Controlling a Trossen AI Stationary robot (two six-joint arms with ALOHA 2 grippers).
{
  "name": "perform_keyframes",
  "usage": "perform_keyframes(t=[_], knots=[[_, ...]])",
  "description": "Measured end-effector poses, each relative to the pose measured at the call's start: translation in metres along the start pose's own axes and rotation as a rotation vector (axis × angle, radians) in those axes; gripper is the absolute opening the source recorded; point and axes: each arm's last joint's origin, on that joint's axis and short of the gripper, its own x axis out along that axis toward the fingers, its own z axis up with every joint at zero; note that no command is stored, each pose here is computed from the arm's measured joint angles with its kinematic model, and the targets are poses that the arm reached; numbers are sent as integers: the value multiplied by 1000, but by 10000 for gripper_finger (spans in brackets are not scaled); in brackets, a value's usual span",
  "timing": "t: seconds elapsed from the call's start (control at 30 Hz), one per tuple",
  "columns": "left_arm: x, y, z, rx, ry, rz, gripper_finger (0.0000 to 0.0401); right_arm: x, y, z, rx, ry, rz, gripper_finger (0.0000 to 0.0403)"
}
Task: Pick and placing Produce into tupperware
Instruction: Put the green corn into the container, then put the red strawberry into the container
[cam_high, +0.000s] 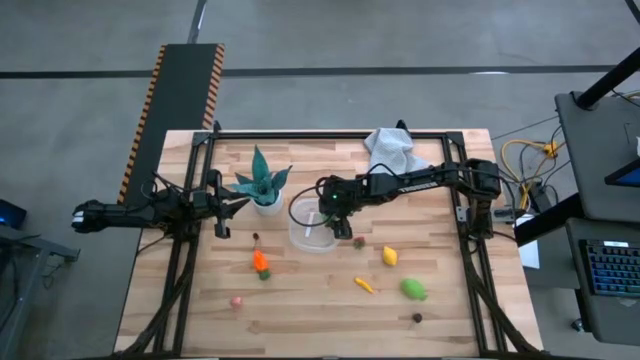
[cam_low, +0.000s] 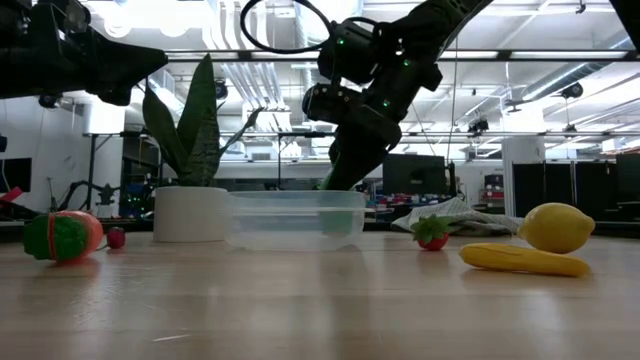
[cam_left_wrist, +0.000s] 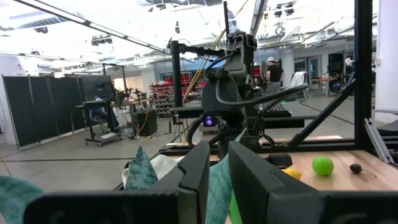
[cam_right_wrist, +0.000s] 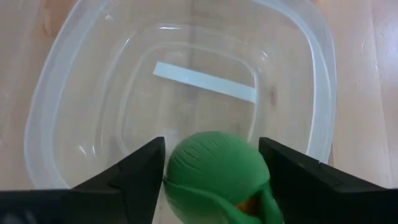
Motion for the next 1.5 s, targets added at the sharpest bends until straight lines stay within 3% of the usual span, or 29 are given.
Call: perform_keyframes(t=[1.0, 1.2, 1.5], knots=[[0, 0, 0, 0, 1, -1, 48, -28, -2, 36, -31, -91, -15, 242], [0, 0, 0, 0, 1, -1, 48, -67, 2, 39, -50, -45, -9, 235], [0, 0, 0, 0, 0, 0, 48, -151, 21, 20, -47, -188, -25, 235]])
